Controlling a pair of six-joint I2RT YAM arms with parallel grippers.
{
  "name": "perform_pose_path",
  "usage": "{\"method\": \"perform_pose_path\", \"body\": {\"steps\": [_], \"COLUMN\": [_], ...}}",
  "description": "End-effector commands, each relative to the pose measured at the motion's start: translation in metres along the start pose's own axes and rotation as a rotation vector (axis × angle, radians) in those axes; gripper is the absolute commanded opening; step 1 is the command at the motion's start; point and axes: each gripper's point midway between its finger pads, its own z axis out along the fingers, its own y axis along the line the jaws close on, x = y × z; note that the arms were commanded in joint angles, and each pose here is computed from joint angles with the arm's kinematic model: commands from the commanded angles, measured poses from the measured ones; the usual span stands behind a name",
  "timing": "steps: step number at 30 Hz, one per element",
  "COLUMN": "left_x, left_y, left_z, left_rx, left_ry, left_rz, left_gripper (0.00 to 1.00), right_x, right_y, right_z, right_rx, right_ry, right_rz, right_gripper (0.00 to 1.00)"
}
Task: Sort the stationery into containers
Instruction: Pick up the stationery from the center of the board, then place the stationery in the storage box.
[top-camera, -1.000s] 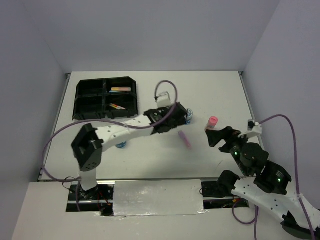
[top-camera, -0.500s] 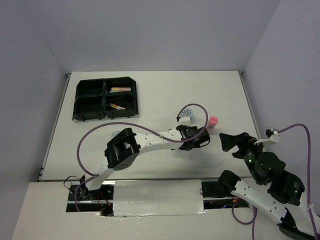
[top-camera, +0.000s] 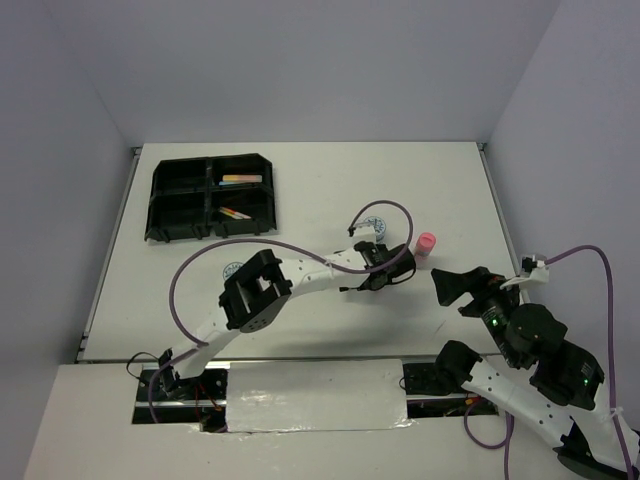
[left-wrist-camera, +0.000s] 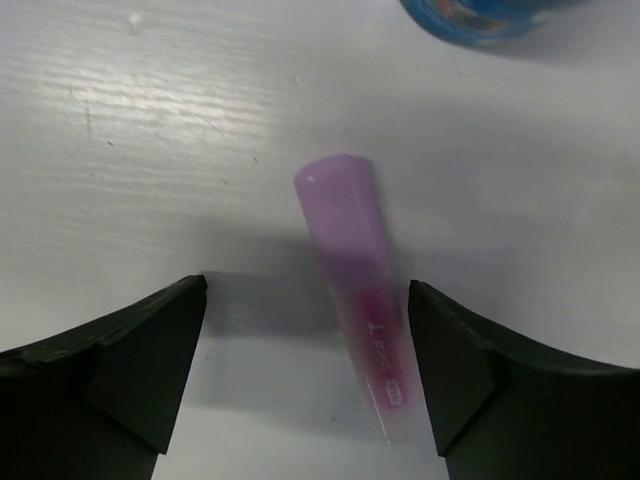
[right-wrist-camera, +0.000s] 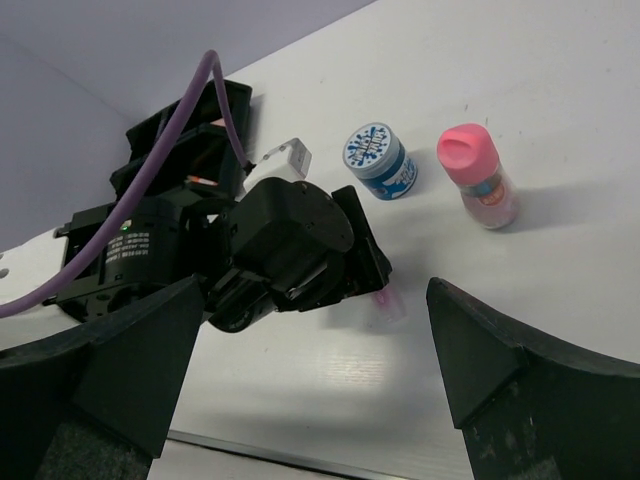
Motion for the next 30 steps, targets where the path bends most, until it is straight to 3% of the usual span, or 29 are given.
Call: {"method": "perform_pose_path", "body": {"steps": [1, 4, 5, 8, 9, 11, 13, 17, 22, 28, 30], "left_x": [0.002, -0.001, -0.008, -0.017, -0.016, -0.033, -0.045, -0.114, -0.206, -0.313, -0.333], "left_y": [0.025, 0.040, 0.042, 0.062, 0.075, 0.081, 0.095, 0.119, 0.138, 0.194, 0.200], "left_z": [0.016, 0.017, 0.011, 0.005, 0.007, -0.003, -0.008, -0.037, -0.052, -0.032, -0.018], "left_rx": [-0.077, -0.111, -0.102, -0.120, -0.141, -0.121, -0.127, -0.081, 0.116, 0.139, 0.139], "left_ry": [0.018, 0.003, -0.006, -0.024, -0.020, -0.041, -0.076, -0.157, -0.275, -0.442, -0.487], "left_rz": [0.006, 0.008, -0.013, -0.049, -0.046, -0.093, -0.105, -0.240, -0.447, -0.759, -0.797], "left_gripper": [0.91, 0.69, 0.50, 0.26, 0.10, 0.00, 0.00, 0.00, 0.00, 0.00, 0.01], "right_x": [-0.007, -0.008, -0.008, -0.006, -0.004, -0.003, -0.001, 0.001, 0.009, 0.023, 0.029], "right_y": [0.009, 0.011, 0.012, 0.014, 0.016, 0.018, 0.020, 0.024, 0.033, 0.046, 0.050], "right_z": [0.002, 0.002, 0.002, 0.003, 0.003, 0.005, 0.006, 0.009, 0.016, 0.026, 0.030], "right_rx": [-0.033, -0.045, -0.048, -0.057, -0.067, -0.076, -0.082, -0.094, -0.130, -0.177, -0.193], "right_ry": [-0.031, -0.032, -0.031, -0.028, -0.023, -0.023, -0.015, -0.009, 0.008, 0.040, 0.057], "right_rz": [0.010, 0.011, 0.009, 0.009, 0.009, 0.009, 0.002, -0.009, -0.035, -0.072, -0.084], "right_gripper": [1.00, 1.00, 1.00, 1.00, 1.00, 1.00, 1.00, 1.00, 1.00, 1.00, 1.00]}}
